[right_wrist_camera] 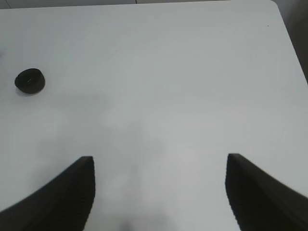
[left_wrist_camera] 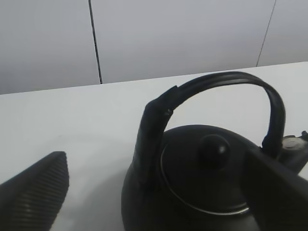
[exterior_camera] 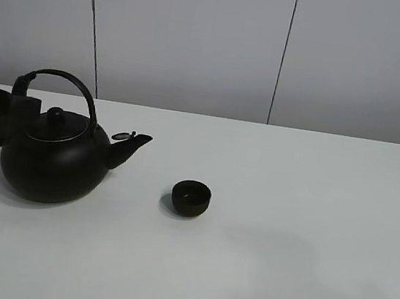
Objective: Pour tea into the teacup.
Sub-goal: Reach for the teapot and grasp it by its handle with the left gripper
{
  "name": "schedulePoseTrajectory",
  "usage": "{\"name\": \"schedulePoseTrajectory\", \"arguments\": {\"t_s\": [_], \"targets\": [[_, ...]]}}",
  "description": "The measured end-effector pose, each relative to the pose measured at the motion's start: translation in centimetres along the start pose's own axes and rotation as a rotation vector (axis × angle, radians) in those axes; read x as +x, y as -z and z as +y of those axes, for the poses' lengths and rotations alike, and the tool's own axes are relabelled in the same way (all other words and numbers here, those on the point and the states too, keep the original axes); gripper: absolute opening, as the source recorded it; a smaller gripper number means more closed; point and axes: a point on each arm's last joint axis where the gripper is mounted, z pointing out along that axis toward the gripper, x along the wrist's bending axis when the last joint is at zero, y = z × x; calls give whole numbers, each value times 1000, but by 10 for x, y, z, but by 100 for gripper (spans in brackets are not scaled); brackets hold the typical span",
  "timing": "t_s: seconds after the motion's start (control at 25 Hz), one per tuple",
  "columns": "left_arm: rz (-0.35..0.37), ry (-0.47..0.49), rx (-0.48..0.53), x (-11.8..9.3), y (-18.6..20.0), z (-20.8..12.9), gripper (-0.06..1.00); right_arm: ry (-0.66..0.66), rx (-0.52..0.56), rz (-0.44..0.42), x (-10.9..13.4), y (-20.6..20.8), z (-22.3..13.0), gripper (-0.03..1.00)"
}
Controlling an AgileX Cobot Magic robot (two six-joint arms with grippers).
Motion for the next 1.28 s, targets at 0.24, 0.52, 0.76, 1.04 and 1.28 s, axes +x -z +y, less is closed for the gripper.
{"name": "schedulePoseTrajectory", "arguments": {"t_s": [0.24, 0.52, 0.76, 1.04, 1.28], "targets": [[0, -1, -11, 2, -16, 0, 69, 0, -1, 0, 0, 0, 0, 52], [32, -5, -40, 17, -22, 5, 69, 0, 0, 1, 0, 0, 0, 52], [24, -7, -15, 21, -25, -4, 69, 0, 0, 1, 0, 0, 0, 52], [22, -6, -5, 21, -32, -9, 69, 0, 0, 1, 0, 0, 0, 52], [25, -12, -39, 23, -40, -1, 69, -1, 1, 2, 0, 0, 0, 52]]}}
